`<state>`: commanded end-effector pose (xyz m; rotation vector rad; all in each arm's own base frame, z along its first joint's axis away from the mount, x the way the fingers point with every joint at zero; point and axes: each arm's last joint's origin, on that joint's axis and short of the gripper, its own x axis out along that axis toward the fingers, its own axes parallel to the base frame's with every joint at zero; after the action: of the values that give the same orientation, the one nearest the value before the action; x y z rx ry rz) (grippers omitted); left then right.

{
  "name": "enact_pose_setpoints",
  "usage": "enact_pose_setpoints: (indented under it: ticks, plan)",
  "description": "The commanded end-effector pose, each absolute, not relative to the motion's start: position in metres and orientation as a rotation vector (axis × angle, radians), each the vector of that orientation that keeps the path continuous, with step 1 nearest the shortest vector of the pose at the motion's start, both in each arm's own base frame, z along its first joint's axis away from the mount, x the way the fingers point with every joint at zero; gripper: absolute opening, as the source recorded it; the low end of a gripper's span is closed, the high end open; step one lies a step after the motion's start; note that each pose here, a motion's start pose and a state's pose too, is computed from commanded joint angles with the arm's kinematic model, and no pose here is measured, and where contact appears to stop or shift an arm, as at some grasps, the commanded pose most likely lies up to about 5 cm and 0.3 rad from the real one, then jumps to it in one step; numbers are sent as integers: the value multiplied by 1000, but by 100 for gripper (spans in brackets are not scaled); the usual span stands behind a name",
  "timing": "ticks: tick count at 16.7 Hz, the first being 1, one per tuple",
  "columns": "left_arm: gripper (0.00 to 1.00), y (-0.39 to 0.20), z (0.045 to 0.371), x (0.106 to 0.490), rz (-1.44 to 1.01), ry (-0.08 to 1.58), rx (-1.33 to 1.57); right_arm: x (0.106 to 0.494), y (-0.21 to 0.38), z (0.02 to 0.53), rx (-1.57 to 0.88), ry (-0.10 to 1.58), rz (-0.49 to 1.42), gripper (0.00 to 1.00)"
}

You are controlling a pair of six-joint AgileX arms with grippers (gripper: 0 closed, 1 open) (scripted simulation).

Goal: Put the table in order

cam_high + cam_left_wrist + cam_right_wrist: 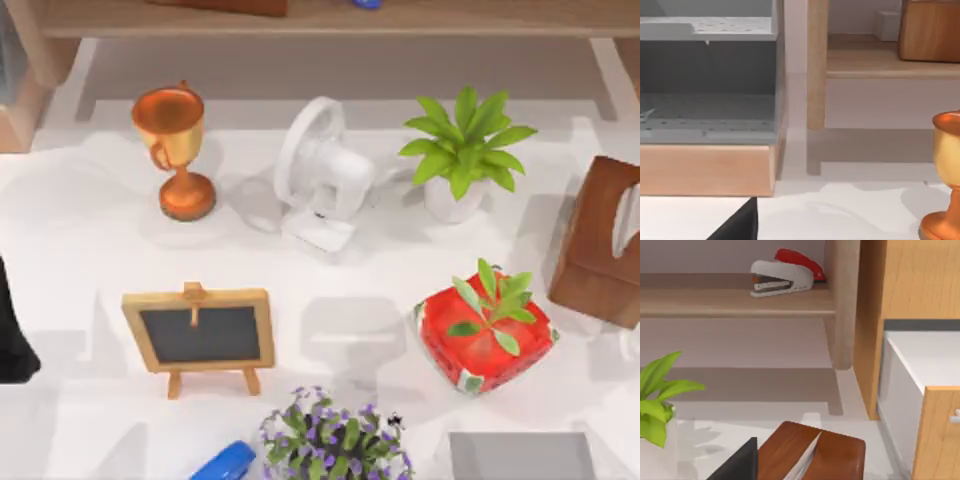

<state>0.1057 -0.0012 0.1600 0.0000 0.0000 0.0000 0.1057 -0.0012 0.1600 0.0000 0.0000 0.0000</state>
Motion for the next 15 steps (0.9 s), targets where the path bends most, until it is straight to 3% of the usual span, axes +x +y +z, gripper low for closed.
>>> enact_pose_setpoints:
  ticks: [5, 9, 12, 15]
  plan:
    - [100, -1, 160, 106, 0, 0, 0, 106, -2, 171, -12, 40, -8, 100]
    - [100, -1, 160, 106, 0, 0, 0, 115, -5, 215, -49, 183, -32, 100]
    - [100, -1, 160, 106, 0, 0, 0, 141, -11, 265, -83, 341, -55, 100]
    - [100, -1, 160, 106, 0, 0, 0, 194, -24, 310, -112, 534, -74, 100]
